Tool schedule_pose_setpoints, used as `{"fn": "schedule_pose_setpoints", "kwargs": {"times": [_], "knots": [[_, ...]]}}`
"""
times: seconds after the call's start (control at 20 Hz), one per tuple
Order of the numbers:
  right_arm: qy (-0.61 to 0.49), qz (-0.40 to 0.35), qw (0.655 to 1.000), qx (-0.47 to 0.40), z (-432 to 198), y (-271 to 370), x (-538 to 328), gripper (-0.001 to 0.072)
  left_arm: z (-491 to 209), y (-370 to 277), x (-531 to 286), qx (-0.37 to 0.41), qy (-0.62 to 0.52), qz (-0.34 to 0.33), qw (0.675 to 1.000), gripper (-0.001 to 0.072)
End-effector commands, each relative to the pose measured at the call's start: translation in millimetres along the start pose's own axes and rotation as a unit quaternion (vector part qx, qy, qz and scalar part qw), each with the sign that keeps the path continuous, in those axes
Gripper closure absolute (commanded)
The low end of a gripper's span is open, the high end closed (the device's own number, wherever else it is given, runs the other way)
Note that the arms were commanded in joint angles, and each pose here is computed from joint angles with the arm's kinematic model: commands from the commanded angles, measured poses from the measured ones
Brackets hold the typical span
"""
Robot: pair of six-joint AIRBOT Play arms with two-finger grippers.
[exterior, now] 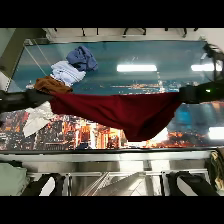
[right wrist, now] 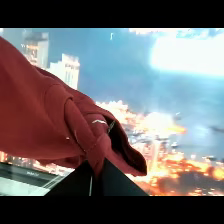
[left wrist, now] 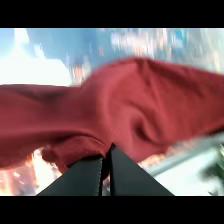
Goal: Fold the shirts.
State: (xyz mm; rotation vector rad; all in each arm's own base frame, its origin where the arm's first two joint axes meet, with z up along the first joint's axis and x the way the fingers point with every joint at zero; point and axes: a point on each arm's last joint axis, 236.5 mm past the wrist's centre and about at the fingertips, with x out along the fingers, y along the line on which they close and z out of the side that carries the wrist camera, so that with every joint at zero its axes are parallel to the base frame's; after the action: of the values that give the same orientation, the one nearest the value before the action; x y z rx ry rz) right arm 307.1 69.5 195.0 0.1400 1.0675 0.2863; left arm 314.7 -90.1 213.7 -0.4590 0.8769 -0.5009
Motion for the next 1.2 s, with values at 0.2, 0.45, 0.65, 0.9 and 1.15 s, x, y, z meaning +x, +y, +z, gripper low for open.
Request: {"fn": "schedule_pose_setpoints", "kwargs": {"times": [0.2,0.45,0.65,0.9,1.15], "knots": [[-0.145,-0.092,0.984,-0.046,-34.6,5.6,-147.9,0.0687,-5.8,-51.6,-155.4,0.099,-0.111,0.191,0.970,0.0685],[-0.234,-0.125,0.962,-0.061,-19.5,18.3,-237.7,0.0687,-4.3,-72.3,-194.0,0.122,-0.115,0.221,0.961,0.0685],[-0.212,-0.122,0.969,-0.032,15.9,7.6,-211.0,0.0687,52.5,-53.0,-175.1,0.114,-0.112,0.217,0.963,0.0684],[-0.069,-0.114,0.991,0.010,67.2,-37.8,-63.4,0.0687,69.5,9.6,-8.1,0.102,0.044,0.151,0.982,0.0684],[0.047,-0.111,0.992,0.043,86.2,-97.1,129.3,0.0687,-4.7,103.5,149.4,0.107,0.251,0.165,0.948,0.0684]]}}
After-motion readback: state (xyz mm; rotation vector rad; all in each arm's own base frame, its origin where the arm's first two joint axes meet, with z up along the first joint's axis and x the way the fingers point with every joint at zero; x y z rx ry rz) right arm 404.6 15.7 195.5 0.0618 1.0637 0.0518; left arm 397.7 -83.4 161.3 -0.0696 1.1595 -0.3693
